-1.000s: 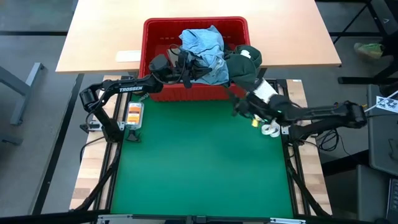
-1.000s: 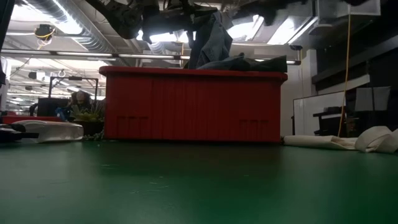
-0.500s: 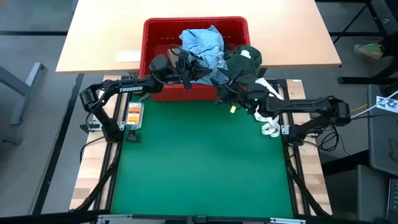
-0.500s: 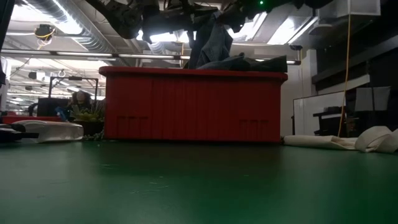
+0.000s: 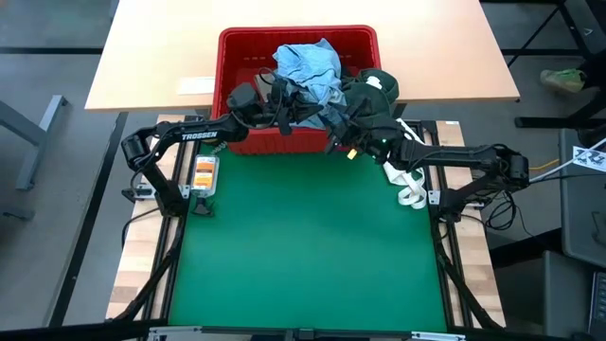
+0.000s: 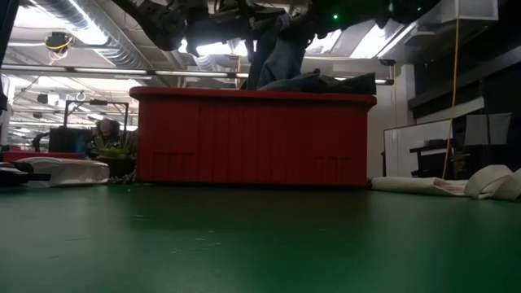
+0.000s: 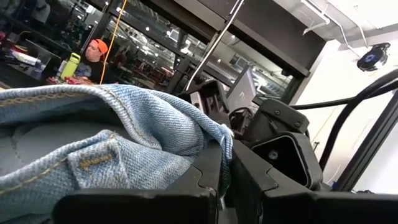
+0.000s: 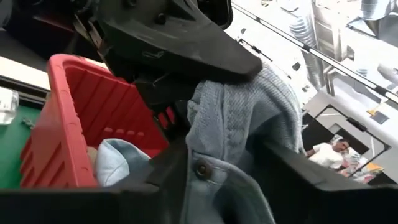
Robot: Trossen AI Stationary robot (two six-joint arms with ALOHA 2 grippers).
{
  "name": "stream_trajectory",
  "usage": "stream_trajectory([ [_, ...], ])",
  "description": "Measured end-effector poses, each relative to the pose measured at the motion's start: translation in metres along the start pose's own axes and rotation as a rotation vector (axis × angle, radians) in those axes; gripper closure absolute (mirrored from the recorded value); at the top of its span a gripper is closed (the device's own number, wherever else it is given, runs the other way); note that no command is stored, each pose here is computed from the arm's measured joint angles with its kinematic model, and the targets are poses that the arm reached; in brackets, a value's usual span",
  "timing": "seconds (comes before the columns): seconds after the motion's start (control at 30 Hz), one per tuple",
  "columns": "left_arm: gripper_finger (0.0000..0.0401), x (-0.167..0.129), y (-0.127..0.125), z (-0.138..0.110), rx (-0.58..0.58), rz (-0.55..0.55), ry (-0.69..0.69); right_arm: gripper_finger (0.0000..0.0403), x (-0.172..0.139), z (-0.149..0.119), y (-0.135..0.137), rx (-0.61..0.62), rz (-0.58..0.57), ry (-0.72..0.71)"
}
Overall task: Fold Laundry from Bin
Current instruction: Fold the blue pants
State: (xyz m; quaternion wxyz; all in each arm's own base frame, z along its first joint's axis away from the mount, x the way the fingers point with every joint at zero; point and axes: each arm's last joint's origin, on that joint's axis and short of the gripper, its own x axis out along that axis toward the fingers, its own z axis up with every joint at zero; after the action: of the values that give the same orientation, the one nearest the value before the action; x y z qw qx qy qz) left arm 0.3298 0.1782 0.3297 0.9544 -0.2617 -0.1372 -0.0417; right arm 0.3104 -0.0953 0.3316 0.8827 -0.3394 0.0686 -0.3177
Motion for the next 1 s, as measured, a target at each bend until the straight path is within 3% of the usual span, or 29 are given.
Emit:
stream_trajectory([
  [0.23, 0.0384, 0.000, 0.000, 0.000, 0.068, -0.003, 0.000, 0.0378, 0.001, 0.000, -0.001, -0.026, 0.003, -0.014],
  [0.5, 0.0338, -0.003, 0.000, 0.004, 0.159, -0.069, 0.022, 0.0358, -0.006, 0.005, -0.011, -0.038, -0.030, -0.021],
  [0.73, 0.0295, -0.014, 0.002, 0.014, 0.227, -0.312, 0.146, 0.0377, -0.019, 0.017, -0.029, -0.035, -0.080, -0.058],
  [1.0, 0.0293, -0.028, 0.010, 0.022, 0.126, -0.409, 0.281, 0.0369, -0.035, 0.028, -0.048, -0.008, -0.122, -0.109],
])
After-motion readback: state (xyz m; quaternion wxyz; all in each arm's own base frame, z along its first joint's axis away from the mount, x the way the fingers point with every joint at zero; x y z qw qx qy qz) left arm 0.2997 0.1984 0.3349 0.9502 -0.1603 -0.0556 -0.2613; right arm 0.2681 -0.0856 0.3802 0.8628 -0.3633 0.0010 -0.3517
